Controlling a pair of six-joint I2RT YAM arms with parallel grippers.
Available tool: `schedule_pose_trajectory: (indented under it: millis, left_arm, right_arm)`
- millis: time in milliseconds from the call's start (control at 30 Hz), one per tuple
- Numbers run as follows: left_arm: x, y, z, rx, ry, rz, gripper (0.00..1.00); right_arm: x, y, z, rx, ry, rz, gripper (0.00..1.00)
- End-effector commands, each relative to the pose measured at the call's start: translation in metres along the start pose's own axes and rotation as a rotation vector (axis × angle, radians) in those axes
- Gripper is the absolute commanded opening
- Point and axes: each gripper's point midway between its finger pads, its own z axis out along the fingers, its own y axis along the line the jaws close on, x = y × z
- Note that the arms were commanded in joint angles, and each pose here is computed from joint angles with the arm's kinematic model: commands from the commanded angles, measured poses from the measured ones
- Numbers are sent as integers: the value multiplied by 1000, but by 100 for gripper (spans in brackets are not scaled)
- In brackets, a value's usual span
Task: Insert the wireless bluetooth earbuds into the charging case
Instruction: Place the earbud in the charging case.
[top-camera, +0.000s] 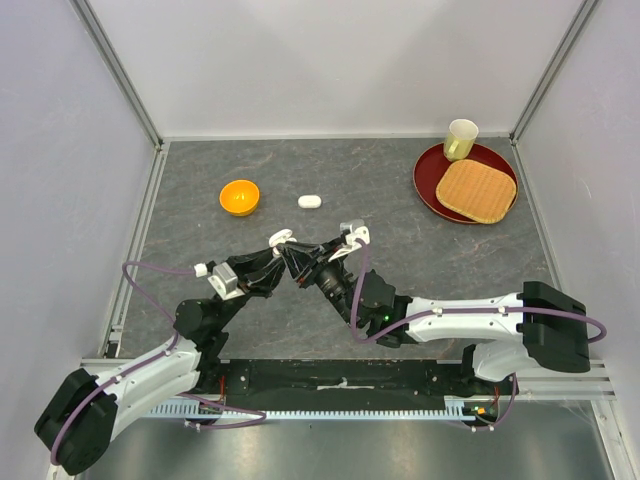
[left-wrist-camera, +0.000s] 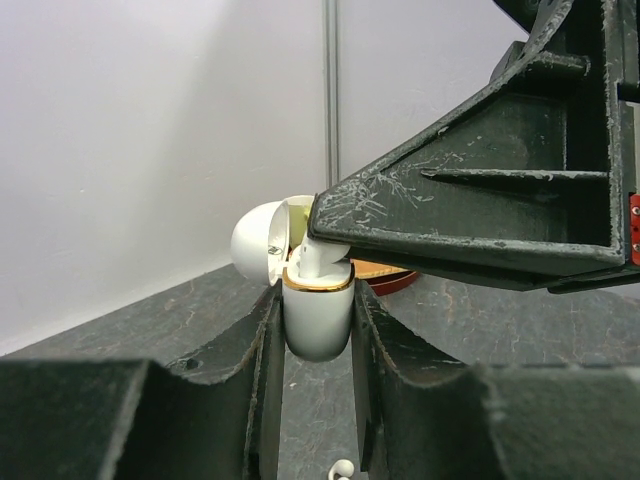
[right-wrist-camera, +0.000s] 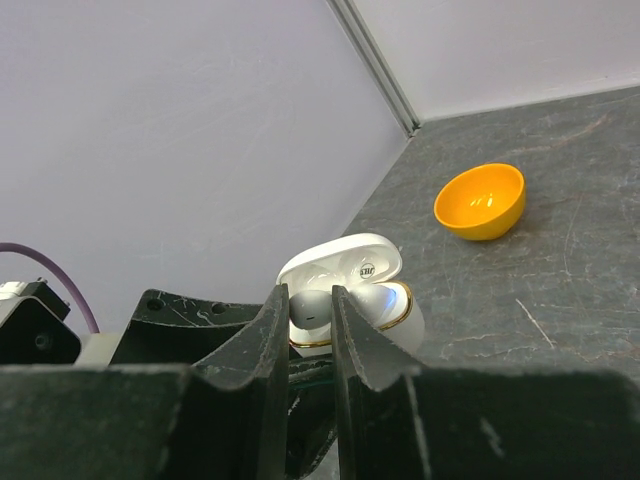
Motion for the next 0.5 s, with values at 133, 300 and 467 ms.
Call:
schedule_pose_trajectory:
  millis: [133, 300, 467]
  left_arm:
    - [-15, 5, -4, -34, -68, -7, 2]
    - [-13, 4, -3, -28, -57, -4, 2]
    - [-10, 4, -4, -30, -49, -1, 2]
  right_arm:
    - [10, -2, -6, 0, 49, -48, 0]
    - [7, -2, -3, 24, 55, -44, 17]
    - [-5, 7, -1, 15, 40, -28, 28]
